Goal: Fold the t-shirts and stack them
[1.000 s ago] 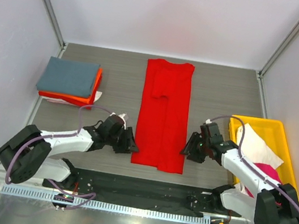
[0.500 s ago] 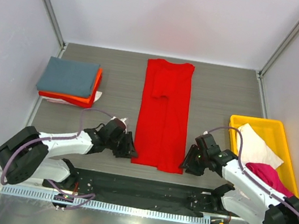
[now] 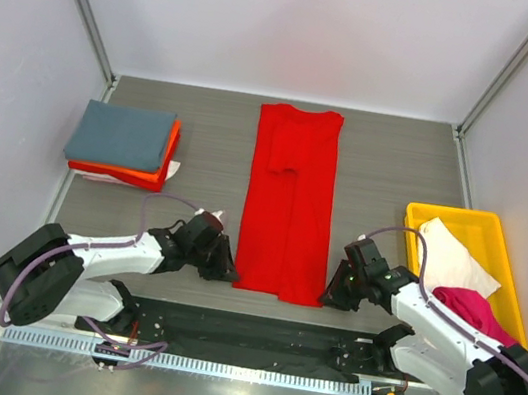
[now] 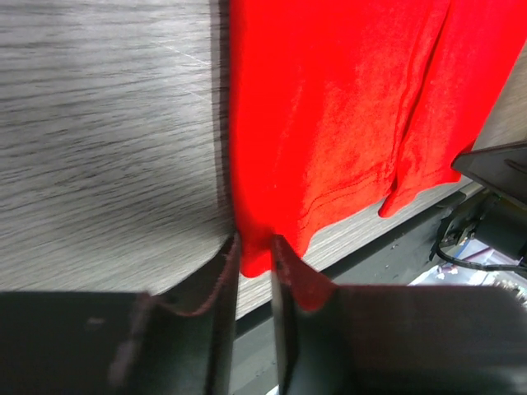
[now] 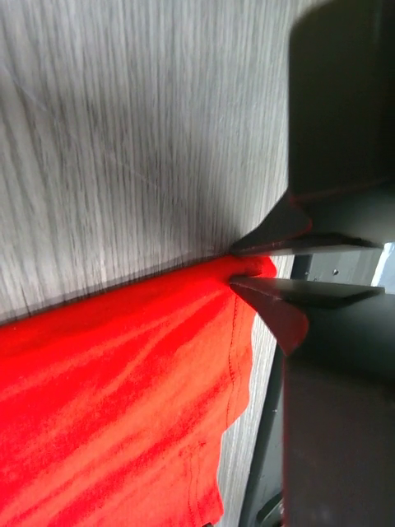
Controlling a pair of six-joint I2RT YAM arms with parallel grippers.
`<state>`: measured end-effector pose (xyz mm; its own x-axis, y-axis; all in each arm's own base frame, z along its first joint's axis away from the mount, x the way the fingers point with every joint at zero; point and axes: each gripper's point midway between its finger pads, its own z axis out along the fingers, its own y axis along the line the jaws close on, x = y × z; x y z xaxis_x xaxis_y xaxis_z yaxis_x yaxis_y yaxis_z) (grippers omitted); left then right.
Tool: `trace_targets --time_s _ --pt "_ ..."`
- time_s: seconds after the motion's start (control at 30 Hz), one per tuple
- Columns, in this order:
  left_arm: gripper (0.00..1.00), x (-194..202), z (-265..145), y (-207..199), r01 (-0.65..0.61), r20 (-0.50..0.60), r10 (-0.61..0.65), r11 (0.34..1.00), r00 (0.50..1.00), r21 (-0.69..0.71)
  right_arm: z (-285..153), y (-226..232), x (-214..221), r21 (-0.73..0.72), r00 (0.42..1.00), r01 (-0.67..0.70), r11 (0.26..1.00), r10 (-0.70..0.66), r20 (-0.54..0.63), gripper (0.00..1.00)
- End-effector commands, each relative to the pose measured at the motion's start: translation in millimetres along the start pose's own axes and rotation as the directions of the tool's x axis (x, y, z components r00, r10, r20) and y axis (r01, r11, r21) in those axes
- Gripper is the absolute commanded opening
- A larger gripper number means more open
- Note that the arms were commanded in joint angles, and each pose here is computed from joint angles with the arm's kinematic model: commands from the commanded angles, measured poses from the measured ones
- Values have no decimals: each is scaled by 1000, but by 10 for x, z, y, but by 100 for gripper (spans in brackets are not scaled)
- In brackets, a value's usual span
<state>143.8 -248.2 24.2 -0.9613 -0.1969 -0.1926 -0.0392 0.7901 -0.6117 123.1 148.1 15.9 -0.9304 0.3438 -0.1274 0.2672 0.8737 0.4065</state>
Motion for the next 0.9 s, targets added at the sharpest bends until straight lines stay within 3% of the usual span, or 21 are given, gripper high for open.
trace_targets --time_s 0.0,0.03,0.07,0.13,0.43,0.67,0.87 --pt "19 9 -6 12 6 12 -6 1000 1000 -6 31 50 18 -24 1000 3 1000 -3 -13 18" --pt "15 -3 -23 -5 5 21 -5 1000 1000 2 25 62 14 -27 1000 5 1000 -5 -13 8" --pt "9 -1 -31 -10 6 20 -6 1000 1000 5 13 84 5 -35 1000 8 999 -8 -10 3" --pt "1 -10 -54 -34 8 24 -8 1000 1000 11 -10 117 -13 -48 1000 14 999 -14 -2 1" --pt "0 -239 -233 -312 -35 71 34 999 997 15 -314 401 -339 -72 991 71 995 -62 116 1" --pt "0 -829 -466 -626 -61 179 48 996 983 66 -519 696 -944 -37 958 108 993 -94 272 1" --pt "0 -1475 -494 -663 -33 245 20 998 969 48 -528 975 -1632 -1 929 118 993 -110 354 1"
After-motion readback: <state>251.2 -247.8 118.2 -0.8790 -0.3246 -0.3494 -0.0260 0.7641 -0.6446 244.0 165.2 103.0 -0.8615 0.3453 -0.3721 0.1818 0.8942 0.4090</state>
